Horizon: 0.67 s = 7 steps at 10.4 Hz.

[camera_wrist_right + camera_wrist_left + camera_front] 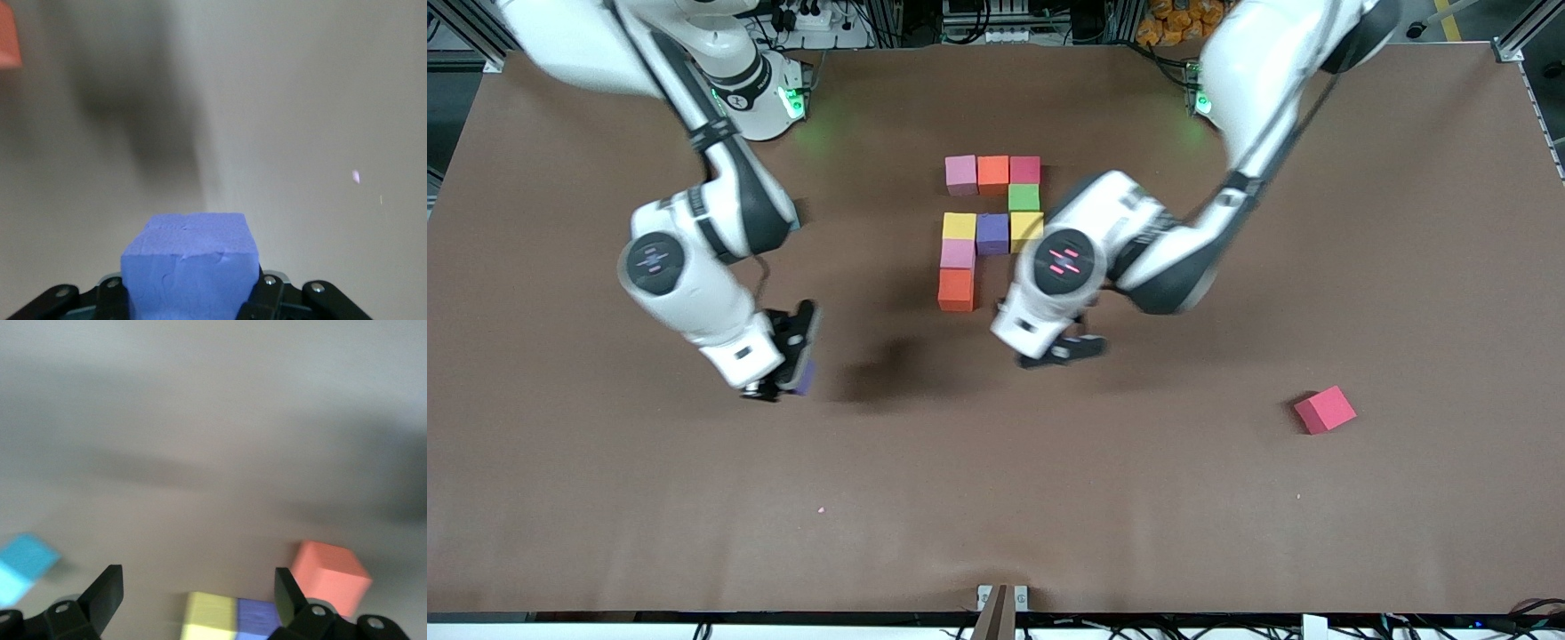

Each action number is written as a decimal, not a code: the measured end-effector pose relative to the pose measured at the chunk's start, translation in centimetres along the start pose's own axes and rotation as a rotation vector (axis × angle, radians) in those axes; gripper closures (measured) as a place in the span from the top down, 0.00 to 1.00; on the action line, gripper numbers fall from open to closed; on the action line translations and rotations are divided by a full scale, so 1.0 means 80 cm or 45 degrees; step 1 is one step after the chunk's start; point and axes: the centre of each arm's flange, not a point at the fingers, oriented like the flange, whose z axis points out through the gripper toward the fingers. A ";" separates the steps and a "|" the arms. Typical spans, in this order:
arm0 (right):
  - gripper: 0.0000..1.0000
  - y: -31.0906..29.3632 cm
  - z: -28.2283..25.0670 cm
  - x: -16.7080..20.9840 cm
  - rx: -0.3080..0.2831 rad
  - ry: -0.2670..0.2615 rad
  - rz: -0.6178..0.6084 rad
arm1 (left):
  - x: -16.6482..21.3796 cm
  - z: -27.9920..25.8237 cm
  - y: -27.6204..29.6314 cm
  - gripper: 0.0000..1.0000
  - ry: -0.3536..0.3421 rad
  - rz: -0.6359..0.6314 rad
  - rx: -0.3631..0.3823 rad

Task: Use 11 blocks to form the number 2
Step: 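Carry purple to the column with the right gripper while the left gripper reaches pink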

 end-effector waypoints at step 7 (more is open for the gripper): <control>0.57 -0.171 0.013 0.244 -0.031 0.092 -0.145 | 0.074 -0.016 -0.240 1.00 0.090 -0.049 0.024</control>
